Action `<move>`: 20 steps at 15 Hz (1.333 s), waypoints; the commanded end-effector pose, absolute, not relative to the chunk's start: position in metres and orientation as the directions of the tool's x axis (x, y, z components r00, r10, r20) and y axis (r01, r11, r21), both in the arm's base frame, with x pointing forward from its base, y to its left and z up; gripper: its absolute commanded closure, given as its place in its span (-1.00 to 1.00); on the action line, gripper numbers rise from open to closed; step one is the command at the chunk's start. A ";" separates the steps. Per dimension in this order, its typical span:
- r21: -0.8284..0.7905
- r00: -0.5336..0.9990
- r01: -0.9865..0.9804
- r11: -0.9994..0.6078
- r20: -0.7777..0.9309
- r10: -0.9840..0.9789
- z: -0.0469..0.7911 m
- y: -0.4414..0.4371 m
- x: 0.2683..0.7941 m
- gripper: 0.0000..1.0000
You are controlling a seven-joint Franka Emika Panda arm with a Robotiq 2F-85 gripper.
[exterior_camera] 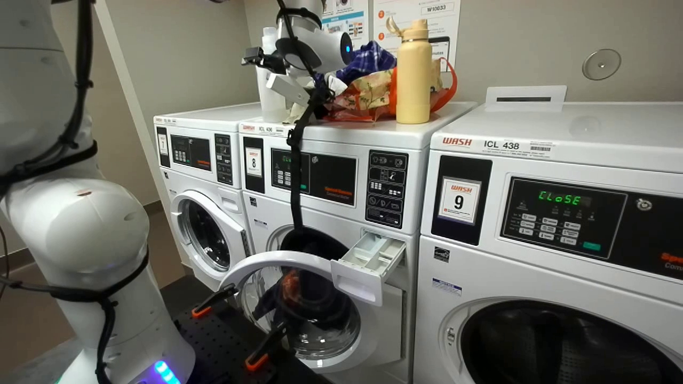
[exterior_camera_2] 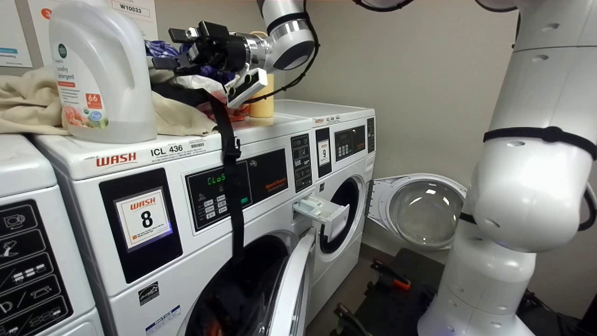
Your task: Put some detergent in the detergent compartment drawer of the washing machine in the middle
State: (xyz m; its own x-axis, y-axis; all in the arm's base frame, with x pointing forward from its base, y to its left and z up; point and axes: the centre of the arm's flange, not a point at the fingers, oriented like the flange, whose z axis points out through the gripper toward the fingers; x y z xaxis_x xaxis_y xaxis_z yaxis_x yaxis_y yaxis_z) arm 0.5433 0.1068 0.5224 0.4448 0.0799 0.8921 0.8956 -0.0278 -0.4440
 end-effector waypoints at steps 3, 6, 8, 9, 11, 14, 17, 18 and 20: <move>-0.396 0.397 0.918 -0.031 0.912 0.101 0.520 0.114 0.563 -1.00; -0.372 0.373 0.928 -0.033 0.923 0.097 0.519 0.116 0.571 -1.00; -0.361 0.362 0.932 -0.029 0.927 0.098 0.519 0.118 0.576 -1.00; -0.354 0.354 0.935 -0.024 0.930 0.098 0.520 0.120 0.579 -1.00; -0.357 0.356 0.934 -0.008 0.929 0.101 0.521 0.125 0.583 -1.00; -0.360 0.357 0.933 0.014 0.929 0.101 0.521 0.134 0.588 -1.00; -0.361 0.356 0.932 0.029 0.929 0.102 0.519 0.142 0.593 -1.00; -0.363 0.358 0.931 0.033 0.928 0.104 0.518 0.144 0.594 -1.00; -0.364 0.359 0.931 0.041 0.928 0.099 0.516 0.148 0.595 -1.00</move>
